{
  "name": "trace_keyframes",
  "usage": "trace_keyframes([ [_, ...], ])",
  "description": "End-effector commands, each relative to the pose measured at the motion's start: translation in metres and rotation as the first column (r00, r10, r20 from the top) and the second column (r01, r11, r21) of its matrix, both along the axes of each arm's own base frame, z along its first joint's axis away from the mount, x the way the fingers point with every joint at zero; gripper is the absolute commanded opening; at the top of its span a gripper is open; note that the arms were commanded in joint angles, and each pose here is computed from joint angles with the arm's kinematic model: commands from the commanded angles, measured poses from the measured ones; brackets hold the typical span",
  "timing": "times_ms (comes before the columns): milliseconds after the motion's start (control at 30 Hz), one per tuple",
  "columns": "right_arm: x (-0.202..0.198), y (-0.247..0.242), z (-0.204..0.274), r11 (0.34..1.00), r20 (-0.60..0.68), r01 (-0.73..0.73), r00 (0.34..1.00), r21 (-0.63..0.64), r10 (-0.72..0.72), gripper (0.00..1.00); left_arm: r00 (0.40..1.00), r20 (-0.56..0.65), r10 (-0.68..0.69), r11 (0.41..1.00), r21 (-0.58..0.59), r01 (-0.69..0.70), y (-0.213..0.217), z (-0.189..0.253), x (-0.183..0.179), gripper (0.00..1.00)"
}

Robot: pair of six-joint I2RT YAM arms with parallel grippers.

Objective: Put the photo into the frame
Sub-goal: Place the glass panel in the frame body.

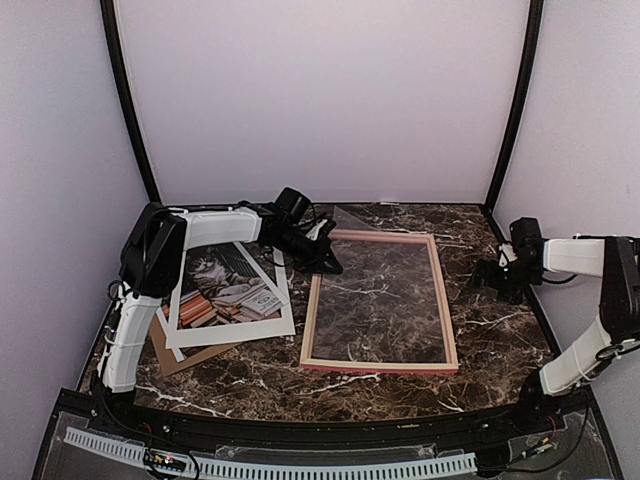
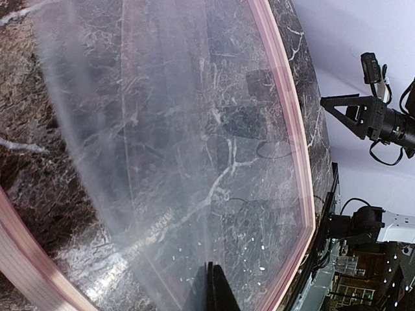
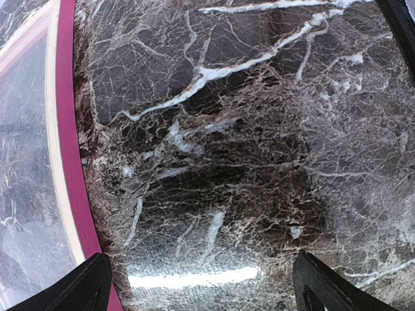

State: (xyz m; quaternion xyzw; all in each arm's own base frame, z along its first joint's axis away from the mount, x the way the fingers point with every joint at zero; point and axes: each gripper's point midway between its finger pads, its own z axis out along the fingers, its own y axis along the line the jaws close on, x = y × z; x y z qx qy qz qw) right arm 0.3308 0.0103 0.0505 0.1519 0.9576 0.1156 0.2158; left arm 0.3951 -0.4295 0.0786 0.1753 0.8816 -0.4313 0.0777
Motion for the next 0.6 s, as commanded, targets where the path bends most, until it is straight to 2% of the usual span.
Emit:
trace_keyframes([
  [0, 0.0014, 0.0027, -0.0022, 1.000, 0.008, -0.009, 1.000, 0.004, 0.009, 0.99, 1.000, 0.002, -0.008, 1.000, -0.010, 0.008, 0.0020, 0.0118, -0.0048, 0.00],
  [567, 0.0018, 0.0036, -0.0035, 1.000, 0.006, -0.012, 1.000, 0.007, 0.012, 0.99, 1.000, 0.008, -0.002, 1.000, -0.001, 0.002, 0.0048, 0.0144, -0.0058, 0.00],
])
